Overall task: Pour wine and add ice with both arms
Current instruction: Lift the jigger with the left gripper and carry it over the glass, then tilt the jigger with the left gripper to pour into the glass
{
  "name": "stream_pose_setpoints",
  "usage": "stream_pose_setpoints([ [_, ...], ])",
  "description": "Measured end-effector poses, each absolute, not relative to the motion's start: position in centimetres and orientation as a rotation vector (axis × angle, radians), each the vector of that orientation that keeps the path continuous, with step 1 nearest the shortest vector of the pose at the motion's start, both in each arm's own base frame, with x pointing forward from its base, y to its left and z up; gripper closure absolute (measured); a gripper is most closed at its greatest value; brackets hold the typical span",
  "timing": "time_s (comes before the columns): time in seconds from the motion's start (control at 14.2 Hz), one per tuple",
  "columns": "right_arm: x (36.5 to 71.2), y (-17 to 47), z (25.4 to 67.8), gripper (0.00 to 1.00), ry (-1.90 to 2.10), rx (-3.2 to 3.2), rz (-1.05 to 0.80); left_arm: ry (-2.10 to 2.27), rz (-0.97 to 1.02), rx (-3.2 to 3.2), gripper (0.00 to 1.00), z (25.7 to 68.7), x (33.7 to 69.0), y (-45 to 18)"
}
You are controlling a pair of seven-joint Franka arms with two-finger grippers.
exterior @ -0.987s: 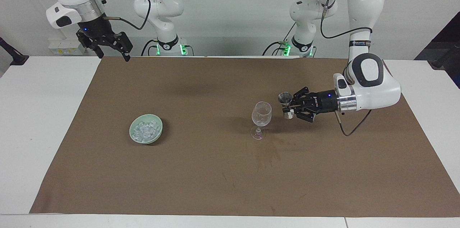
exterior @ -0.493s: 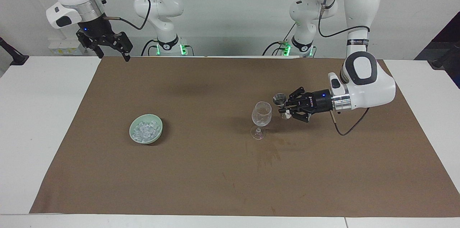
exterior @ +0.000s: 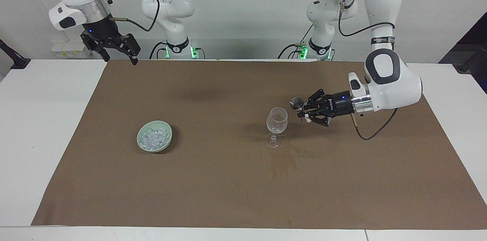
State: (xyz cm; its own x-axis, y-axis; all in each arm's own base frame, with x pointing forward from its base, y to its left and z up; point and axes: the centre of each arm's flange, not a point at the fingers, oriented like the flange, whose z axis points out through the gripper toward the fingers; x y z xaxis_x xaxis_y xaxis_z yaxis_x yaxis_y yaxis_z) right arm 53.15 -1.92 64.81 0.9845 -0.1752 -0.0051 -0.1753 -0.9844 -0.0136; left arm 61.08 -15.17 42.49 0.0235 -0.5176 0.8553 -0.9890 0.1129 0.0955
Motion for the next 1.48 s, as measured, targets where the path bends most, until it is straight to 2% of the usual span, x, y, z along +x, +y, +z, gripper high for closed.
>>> stream_pose_setpoints([
  [1.48,53.2,-1.9,64.8,0.0,0.275,-3.115,0.006,-1.69,0.606,1.714,0.79,44.3,60.4,-17.5],
])
